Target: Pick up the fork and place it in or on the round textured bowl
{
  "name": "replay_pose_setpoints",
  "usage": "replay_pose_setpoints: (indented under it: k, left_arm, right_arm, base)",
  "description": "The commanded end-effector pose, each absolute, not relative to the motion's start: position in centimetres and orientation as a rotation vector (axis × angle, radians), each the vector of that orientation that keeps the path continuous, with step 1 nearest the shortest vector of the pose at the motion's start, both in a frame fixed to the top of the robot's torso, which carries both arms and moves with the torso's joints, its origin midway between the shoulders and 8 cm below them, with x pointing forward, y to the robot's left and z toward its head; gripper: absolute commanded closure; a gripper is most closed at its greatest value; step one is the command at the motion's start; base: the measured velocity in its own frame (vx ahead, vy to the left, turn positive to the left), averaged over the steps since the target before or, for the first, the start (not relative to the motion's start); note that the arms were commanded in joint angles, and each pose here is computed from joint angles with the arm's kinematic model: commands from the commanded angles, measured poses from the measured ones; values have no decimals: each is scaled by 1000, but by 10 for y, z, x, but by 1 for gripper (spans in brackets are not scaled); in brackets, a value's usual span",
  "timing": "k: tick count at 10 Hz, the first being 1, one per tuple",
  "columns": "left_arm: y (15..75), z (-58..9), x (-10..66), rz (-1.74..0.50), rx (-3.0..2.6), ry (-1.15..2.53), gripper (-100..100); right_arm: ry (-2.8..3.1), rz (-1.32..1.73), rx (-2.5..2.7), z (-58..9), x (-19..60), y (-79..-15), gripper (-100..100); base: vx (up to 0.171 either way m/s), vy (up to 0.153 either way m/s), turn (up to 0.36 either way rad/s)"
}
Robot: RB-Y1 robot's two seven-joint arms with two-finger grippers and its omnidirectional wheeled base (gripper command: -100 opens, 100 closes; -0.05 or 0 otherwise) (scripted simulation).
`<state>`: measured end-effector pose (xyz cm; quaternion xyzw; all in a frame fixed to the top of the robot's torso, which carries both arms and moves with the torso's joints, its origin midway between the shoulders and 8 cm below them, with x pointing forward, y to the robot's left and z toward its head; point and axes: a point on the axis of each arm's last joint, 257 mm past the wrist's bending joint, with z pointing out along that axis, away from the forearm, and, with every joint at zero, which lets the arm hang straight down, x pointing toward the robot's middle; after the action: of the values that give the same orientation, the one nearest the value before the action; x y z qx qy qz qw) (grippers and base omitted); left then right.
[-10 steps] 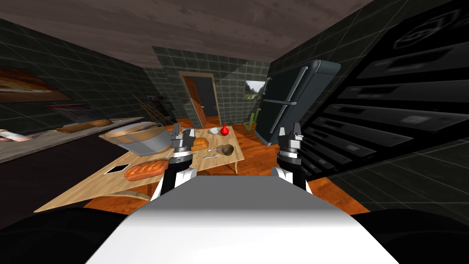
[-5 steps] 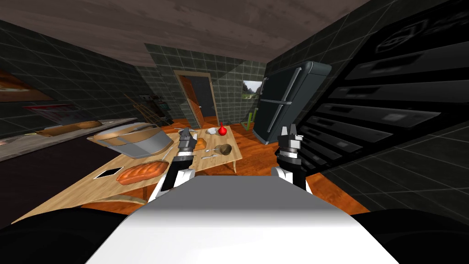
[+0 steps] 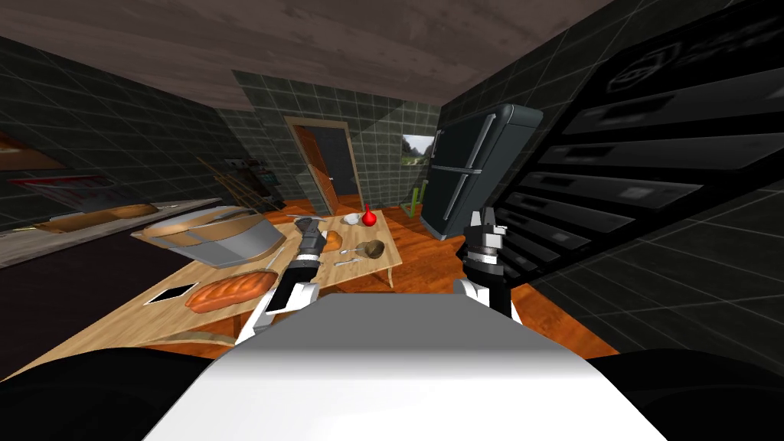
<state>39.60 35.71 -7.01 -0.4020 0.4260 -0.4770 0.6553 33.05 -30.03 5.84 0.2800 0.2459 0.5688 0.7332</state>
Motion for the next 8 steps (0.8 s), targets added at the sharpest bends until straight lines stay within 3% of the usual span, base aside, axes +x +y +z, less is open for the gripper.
replay_pose_setpoints:
  k: [1,8]
  left_arm:
    - [364,-83,398,-1046,-938,998,-100]
    - [427,-161,403,-788,-1086,1183,-100]
  right_arm:
    - [541,1251,616,58,331,-300,0]
    - [541,1251,616,58,331,-300,0]
  base:
    - [-14,-20,-31]
    - [-19,-30,-55]
